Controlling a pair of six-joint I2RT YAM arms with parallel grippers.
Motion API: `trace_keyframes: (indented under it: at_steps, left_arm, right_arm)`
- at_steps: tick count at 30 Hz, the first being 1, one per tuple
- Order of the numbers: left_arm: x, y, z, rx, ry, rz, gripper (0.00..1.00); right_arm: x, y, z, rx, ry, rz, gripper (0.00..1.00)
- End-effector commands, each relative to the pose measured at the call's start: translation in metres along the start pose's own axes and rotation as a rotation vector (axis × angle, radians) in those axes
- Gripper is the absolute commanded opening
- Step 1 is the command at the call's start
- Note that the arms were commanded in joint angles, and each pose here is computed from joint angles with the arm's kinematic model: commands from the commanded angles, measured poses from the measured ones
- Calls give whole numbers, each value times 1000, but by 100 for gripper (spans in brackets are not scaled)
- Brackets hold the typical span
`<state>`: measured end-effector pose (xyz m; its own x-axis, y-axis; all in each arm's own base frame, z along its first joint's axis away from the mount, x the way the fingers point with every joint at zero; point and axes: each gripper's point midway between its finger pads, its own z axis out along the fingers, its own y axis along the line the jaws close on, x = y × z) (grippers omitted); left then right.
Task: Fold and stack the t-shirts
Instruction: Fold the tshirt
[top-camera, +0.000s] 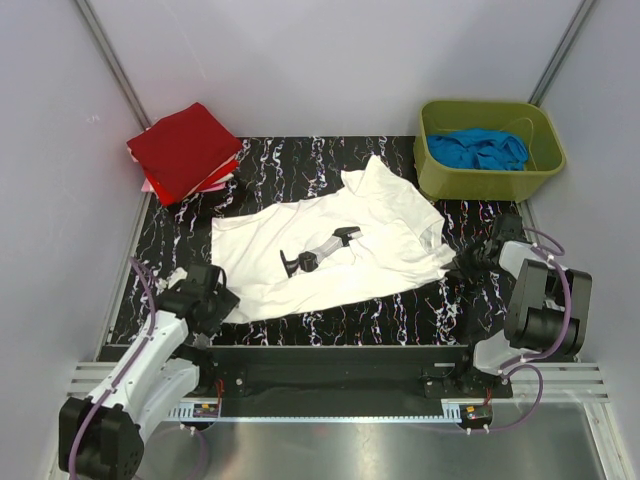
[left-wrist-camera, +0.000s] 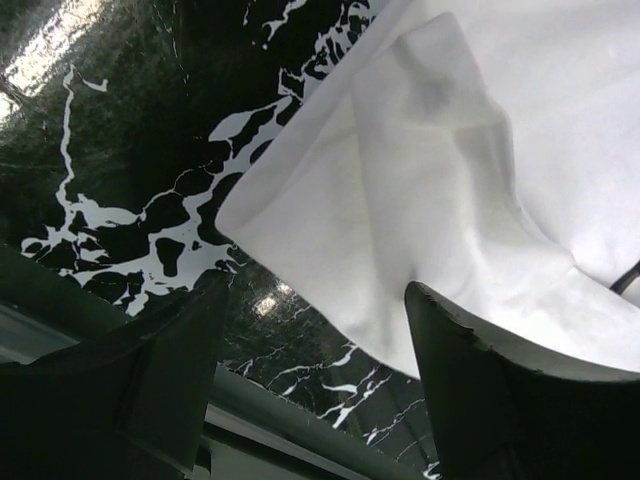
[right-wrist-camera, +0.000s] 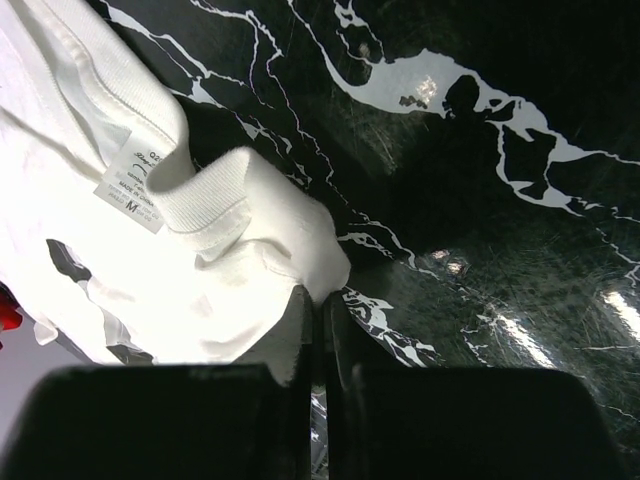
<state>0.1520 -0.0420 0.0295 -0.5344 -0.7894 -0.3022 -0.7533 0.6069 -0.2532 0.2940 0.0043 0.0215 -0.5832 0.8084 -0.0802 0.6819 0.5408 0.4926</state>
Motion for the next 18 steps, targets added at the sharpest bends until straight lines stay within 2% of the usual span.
trace_keyframes:
  at_steps: [1, 5, 7, 8, 9, 10, 15, 18]
  left_arm:
    - [-14, -4, 9, -1, -81, -12, 74]
    - [-21, -11, 16, 14, -111, 8, 59]
    - [-25, -20, 20, 29, -123, 35, 41]
    - [-27, -23, 20, 35, -129, 49, 29]
    - [-30, -27, 21, 48, -136, 79, 7]
    - [-33, -38, 21, 72, -140, 96, 0]
    - [-57, -41, -2, 31, -177, 106, 0]
    - [-77, -30, -25, 32, -203, 42, 0]
  right_arm:
    - [-10, 11, -1, -33, -17, -28, 0]
    - [-8, 9, 3, -32, -2, -24, 0]
    - [-7, 8, 4, -29, 2, -22, 0]
    - [-7, 8, 4, -29, 0, -26, 0]
    - [-7, 7, 4, -24, -2, -25, 0]
    - [-8, 7, 4, -21, -5, -23, 0]
    - [-13, 6, -9, 11, -35, -36, 0]
    - [-17, -3, -23, 45, -68, -24, 0]
